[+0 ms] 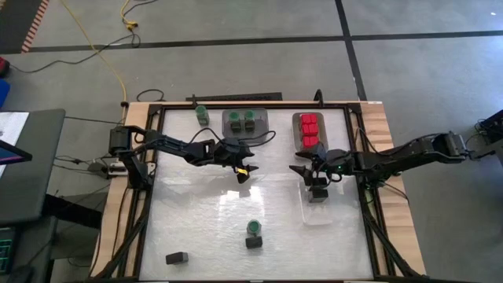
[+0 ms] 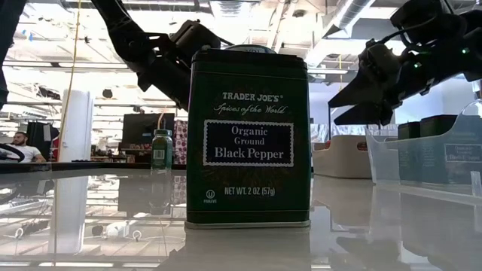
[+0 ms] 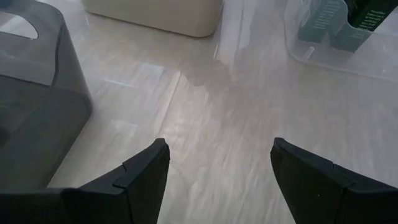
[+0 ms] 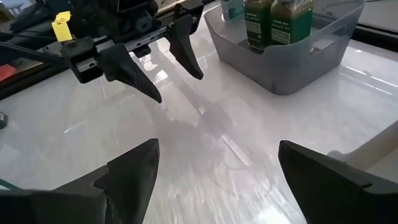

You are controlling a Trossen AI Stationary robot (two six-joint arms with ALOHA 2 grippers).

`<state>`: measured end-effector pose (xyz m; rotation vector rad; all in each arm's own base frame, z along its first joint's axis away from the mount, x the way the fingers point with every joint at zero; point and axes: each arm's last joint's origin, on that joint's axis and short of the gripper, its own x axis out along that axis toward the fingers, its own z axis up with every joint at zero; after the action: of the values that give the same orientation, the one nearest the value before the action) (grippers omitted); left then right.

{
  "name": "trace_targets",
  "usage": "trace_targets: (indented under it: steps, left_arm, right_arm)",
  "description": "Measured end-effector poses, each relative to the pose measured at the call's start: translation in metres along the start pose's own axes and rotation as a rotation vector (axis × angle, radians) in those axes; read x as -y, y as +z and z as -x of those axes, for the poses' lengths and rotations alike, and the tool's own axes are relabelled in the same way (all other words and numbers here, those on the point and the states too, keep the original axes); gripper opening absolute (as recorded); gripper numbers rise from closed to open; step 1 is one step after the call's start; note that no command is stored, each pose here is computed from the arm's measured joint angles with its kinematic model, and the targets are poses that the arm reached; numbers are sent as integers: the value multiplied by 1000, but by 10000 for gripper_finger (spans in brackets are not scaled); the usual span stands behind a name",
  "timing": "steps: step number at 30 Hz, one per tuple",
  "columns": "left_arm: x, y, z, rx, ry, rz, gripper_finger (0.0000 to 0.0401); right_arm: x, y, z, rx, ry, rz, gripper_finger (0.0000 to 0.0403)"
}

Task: Sort spices by type
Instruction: Move the top left green seasoning bottle to the center of the table

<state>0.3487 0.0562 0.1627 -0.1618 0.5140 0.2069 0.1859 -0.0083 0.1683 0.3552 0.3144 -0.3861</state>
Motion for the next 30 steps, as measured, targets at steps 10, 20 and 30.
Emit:
trace_targets:
  steps: [10, 20, 30]
  left_arm:
    - [5, -1, 0, -3, -2, -49, 280]
    - [16, -2, 1, 3, -17, -101, 348]
    - [15, 13, 15, 56, -22, 13, 350]
  right_arm:
    - [0, 0, 0, -1, 0, -2, 356]
    - [0, 0, 0, -2, 0, -1, 357]
    - [-4, 13, 0, 44, 13, 16, 357]
